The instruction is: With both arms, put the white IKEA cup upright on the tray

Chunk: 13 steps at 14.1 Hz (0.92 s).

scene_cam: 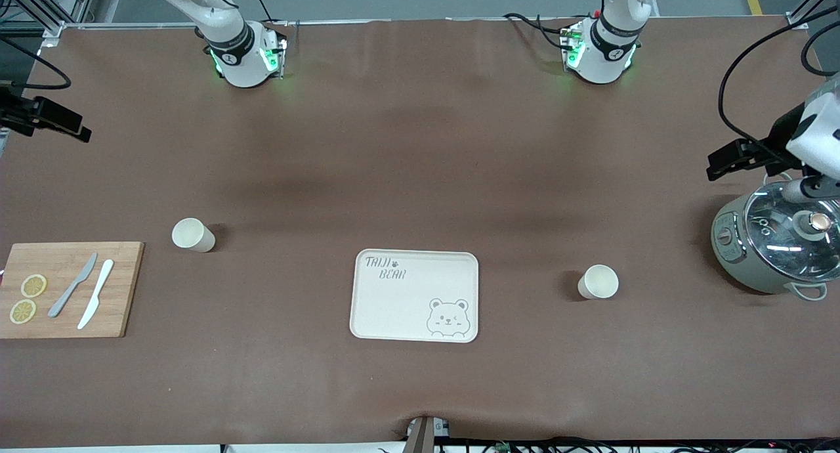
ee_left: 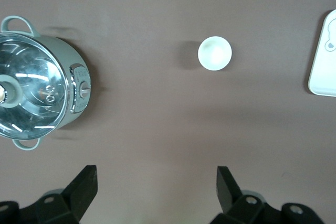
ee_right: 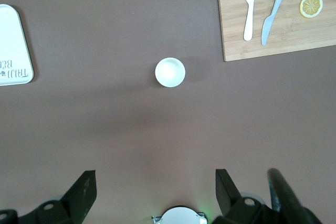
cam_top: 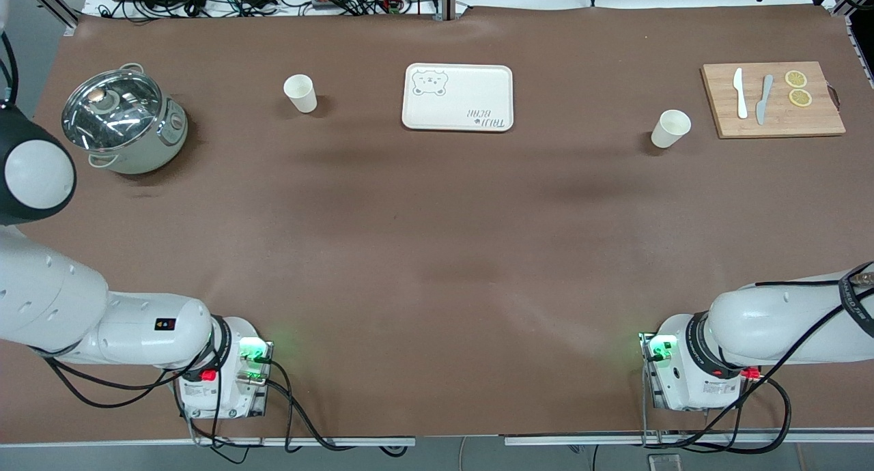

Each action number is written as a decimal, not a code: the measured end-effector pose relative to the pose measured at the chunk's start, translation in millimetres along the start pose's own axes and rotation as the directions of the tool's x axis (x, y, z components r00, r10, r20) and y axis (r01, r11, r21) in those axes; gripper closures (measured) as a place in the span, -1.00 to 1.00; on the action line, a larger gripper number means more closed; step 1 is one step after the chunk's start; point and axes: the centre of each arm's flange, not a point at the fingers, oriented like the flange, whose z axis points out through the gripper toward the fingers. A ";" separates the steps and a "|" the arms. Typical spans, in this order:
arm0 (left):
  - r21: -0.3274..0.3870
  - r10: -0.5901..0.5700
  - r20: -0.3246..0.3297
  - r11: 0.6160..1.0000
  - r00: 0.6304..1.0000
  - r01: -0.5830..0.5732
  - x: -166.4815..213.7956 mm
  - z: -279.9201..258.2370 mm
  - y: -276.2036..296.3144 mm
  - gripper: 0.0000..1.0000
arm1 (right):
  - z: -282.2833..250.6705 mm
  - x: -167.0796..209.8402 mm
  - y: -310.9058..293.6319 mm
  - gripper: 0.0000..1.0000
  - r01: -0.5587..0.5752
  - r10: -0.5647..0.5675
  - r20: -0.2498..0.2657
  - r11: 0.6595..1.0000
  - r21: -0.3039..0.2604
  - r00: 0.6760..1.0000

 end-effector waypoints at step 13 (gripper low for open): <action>-0.006 0.002 -0.002 1.000 1.000 -0.002 62.1 105.0 9.4 -1.00 | 95.1 59.2 -17.0 -1.00 0.021 -0.018 0.170 1.000 -0.020 0.985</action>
